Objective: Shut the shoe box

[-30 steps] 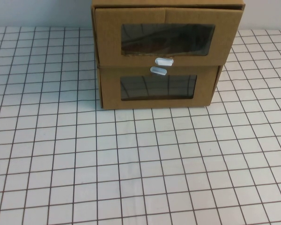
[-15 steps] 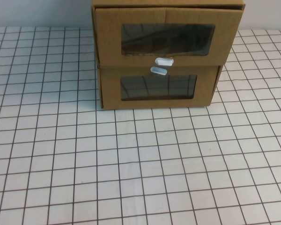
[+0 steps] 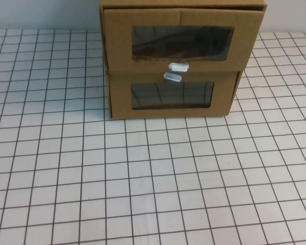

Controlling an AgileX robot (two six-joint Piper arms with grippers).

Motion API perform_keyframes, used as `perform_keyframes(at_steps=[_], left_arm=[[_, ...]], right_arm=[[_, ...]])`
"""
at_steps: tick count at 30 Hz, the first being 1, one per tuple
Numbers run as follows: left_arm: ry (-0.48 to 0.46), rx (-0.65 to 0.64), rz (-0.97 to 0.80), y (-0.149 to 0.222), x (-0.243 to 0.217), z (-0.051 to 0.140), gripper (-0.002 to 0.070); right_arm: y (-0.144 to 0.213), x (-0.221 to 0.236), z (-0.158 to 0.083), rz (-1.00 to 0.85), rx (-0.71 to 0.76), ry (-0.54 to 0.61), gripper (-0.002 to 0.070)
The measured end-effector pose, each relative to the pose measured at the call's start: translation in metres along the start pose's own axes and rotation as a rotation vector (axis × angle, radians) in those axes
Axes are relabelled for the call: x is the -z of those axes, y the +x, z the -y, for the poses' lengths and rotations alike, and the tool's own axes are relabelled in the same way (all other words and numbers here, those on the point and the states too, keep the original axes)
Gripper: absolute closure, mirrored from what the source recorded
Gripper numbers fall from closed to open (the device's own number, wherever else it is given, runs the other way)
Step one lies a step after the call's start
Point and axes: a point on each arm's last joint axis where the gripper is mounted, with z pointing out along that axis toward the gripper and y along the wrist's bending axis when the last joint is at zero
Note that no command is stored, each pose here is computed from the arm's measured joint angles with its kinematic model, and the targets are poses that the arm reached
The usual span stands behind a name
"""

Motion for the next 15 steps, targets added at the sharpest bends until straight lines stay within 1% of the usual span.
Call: perform_keyframes(at_steps=[2,4,7,11,15], left_arm=[[0.0,0.0,0.0,0.0,0.0,0.0,0.068],[0.0,0.0,0.0,0.0,0.0,0.0,0.068],[0.0,0.0,0.0,0.0,0.0,0.0,0.068],[0.0,0.0,0.0,0.0,0.0,0.0,0.068],[0.0,0.0,0.0,0.0,0.0,0.0,0.068]], right_arm=[[0.004,-0.002,0.002,-0.007,0.061,0.019,0.0689],[0.01,-0.001,0.003,-0.009,0.086,0.028,0.0689],[0.024,0.001,0.006,0.015,0.088,0.046,0.0689],[0.052,-0.001,0.01,0.072,0.081,0.093,0.0689],[0.088,-0.008,0.015,0.045,0.055,0.143,0.0689]])
